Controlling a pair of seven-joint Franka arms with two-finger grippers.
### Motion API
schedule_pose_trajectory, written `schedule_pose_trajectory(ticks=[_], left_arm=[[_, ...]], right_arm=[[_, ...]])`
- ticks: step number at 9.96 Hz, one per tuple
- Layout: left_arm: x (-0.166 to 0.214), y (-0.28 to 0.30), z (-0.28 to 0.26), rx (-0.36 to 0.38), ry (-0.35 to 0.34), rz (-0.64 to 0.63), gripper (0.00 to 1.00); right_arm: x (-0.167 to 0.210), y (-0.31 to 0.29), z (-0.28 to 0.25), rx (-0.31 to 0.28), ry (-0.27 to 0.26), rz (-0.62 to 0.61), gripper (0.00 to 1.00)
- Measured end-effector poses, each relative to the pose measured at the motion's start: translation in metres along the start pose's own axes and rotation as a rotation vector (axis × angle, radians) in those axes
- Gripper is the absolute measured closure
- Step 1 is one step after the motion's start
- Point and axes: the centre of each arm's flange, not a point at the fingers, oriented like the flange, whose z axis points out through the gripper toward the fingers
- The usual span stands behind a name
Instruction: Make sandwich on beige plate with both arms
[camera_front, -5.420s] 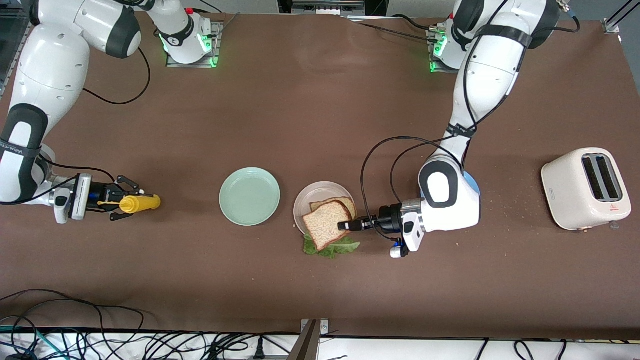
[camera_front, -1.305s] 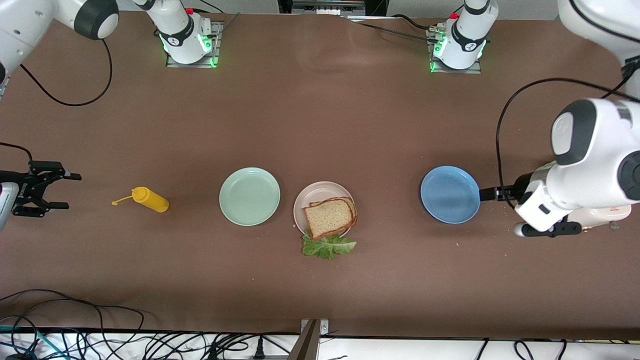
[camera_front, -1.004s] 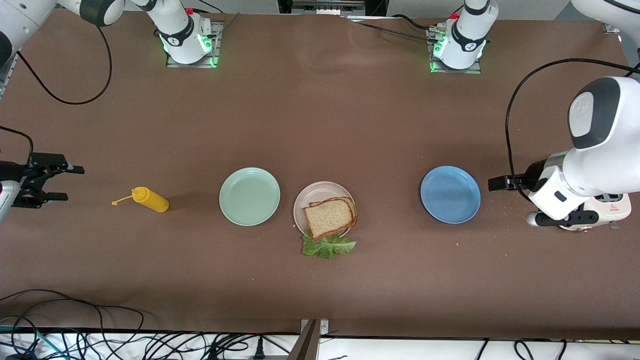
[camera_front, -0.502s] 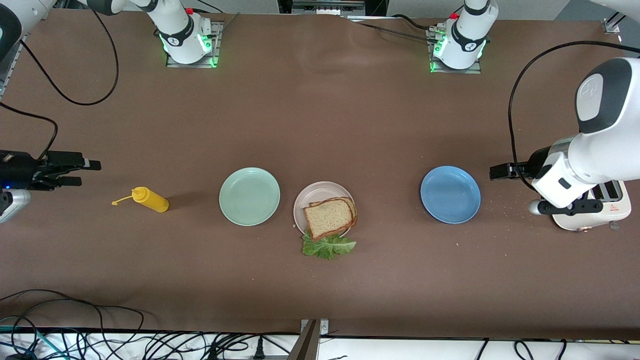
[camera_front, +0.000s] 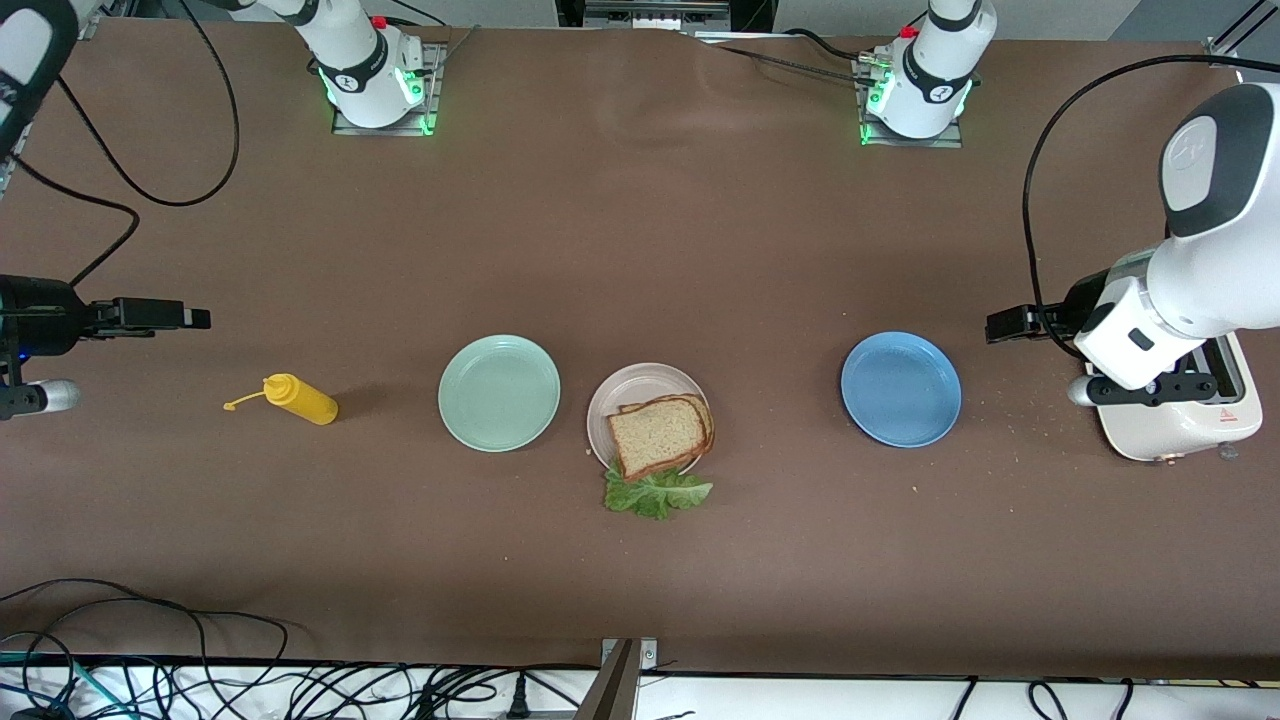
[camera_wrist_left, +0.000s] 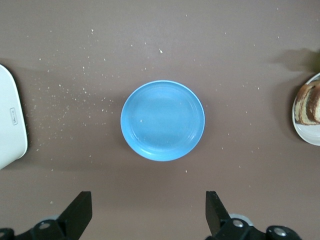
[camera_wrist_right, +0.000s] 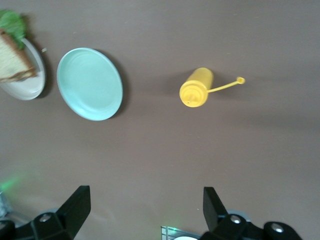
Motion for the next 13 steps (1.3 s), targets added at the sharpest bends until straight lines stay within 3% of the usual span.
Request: schedule_pose_trajectory(ticks=[3,4,5,8,10,13], left_arm=[[-0.025,-0.008,0.018,-0.008,0.024,-0.008,0.0],[-0.032,-0.009,0.018,-0.01,0.029,-0.008,0.0],[-0.039,-0.01,0.017,-0.012,0.036,-0.008,0.0],[-0.062,-0.013,0.007,-0.018,0.048,-0.007,0.0],[-0.072,-0.009,-0.004,0.031,0.038,0.014,0.0],[-0.076,-0.003,-0.046,0.032,0.074,0.021,0.0]], right_arm=[[-0.017,-0.073,-0.014,-0.288,0.052,0.042,0.0],[-0.02,-0.079,-0.015,-0.325,0.064,0.038,0.0],[-0.018,-0.072,-0.017,-0.329,0.085,0.039,0.0],[-0.013,-0.01,-0.021,-0.269,0.198,0.073,0.0],[-0.033,0.006,-0.031,-0.242,0.244,0.083,0.0],[-0.07,-0.009,-0.059,-0.216,0.298,0.056,0.0]])
